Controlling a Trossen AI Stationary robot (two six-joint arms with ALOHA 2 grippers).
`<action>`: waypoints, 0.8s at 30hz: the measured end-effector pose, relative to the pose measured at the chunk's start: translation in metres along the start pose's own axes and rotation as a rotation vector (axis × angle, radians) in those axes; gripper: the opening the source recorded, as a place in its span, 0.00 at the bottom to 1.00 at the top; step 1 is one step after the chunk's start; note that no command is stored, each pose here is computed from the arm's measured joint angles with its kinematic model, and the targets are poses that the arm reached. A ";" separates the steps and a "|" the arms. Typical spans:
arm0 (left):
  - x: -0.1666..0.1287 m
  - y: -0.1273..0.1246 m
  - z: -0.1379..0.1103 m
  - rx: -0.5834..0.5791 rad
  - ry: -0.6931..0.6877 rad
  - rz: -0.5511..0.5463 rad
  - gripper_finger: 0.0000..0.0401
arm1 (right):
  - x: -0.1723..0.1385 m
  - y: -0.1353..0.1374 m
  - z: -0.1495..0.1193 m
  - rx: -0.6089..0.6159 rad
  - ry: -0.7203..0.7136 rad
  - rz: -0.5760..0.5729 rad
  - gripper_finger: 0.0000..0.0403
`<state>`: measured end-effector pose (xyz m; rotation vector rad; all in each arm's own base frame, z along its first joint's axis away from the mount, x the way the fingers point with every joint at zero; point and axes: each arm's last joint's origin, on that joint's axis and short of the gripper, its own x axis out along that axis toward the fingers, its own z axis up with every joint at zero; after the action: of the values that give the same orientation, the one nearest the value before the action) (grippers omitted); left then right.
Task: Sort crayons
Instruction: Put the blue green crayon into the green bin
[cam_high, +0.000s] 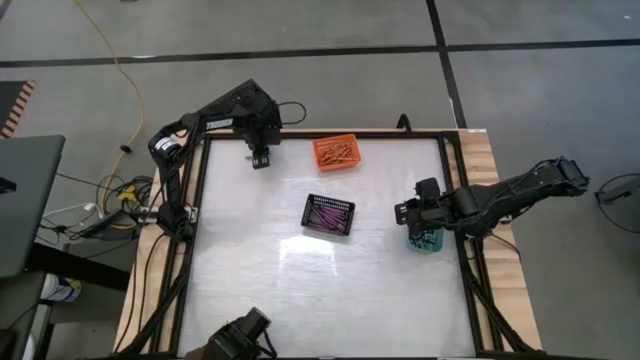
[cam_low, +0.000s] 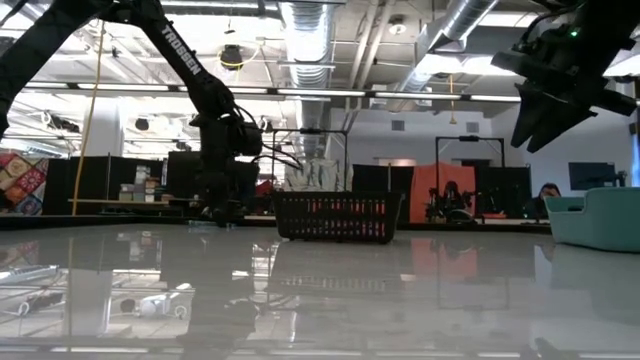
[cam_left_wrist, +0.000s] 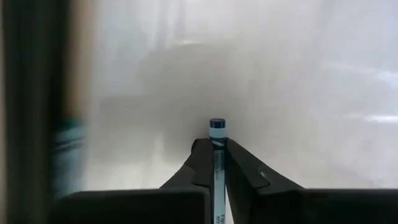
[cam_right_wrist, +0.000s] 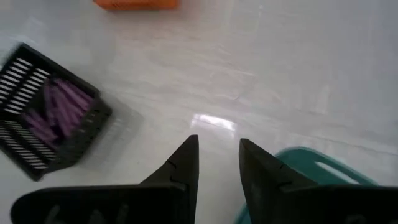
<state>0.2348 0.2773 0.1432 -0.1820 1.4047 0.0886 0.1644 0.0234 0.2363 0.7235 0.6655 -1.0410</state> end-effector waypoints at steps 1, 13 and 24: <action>-0.003 -0.003 0.002 -0.017 -0.021 -0.030 0.01 | 0.000 0.002 0.000 0.010 -0.006 0.014 0.27; -0.121 -0.078 0.044 0.151 -0.597 -0.228 0.00 | -0.002 0.054 0.041 -0.040 -0.272 0.446 0.27; -0.194 -0.142 0.054 0.334 -0.945 -0.231 0.00 | 0.015 0.083 0.079 -0.076 -0.376 0.752 0.33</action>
<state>0.2791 0.1566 0.3535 -0.0087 0.4359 -0.2293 0.2575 -0.0206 0.2887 0.6120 0.0767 -0.4285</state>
